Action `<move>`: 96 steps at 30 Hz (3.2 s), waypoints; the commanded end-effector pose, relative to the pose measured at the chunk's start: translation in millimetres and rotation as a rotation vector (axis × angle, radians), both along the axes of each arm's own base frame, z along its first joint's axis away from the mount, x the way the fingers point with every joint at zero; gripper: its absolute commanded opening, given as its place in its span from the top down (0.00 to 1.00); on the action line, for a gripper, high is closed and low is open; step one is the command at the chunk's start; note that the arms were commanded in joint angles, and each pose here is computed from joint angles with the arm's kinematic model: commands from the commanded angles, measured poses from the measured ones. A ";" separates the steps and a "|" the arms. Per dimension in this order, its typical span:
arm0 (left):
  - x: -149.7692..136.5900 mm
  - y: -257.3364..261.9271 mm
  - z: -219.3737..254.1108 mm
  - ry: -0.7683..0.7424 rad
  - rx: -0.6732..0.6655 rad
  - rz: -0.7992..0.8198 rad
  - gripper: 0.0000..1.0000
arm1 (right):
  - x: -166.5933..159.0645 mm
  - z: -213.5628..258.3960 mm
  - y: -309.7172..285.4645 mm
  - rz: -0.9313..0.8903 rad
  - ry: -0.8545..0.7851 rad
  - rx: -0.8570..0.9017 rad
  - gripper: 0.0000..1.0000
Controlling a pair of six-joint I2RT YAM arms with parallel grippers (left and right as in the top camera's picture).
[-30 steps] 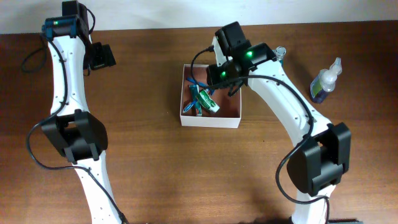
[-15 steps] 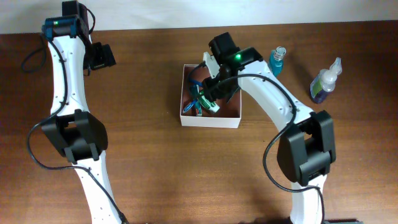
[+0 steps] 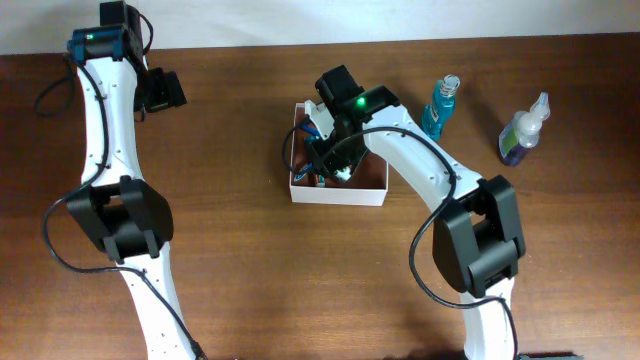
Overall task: Pack container
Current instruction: 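Lower the soap bar into the box and open the right gripper, then raise the right gripper and move it over the teal mouthwash bottle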
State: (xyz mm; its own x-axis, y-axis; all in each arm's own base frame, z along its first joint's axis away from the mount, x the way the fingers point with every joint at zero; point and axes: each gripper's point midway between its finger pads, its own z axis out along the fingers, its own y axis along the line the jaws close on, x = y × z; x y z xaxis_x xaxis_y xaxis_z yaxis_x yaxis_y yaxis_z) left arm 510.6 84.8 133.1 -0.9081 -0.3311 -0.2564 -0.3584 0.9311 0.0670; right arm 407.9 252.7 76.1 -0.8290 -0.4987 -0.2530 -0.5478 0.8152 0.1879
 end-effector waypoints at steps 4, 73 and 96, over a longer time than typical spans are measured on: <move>-1.9 4.0 7.3 -0.010 0.013 0.002 0.00 | -7.1 -40.3 -3.1 0.067 0.058 -0.056 0.44; -1.9 4.0 7.3 -0.010 0.013 0.002 0.01 | 125.2 178.1 -108.3 -0.534 -0.372 0.104 0.52; -1.9 4.0 7.3 -0.010 0.013 0.002 0.01 | 131.7 123.3 -239.4 -0.774 -0.265 -0.101 0.34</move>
State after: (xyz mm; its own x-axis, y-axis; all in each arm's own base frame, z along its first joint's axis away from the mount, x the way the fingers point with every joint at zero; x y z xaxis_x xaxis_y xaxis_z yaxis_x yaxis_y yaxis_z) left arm 510.6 84.8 133.1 -0.9081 -0.3311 -0.2564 -0.3584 0.9311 0.0670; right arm 539.7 19.6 222.7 -0.8418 0.1545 -0.5172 0.1431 0.9878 0.0621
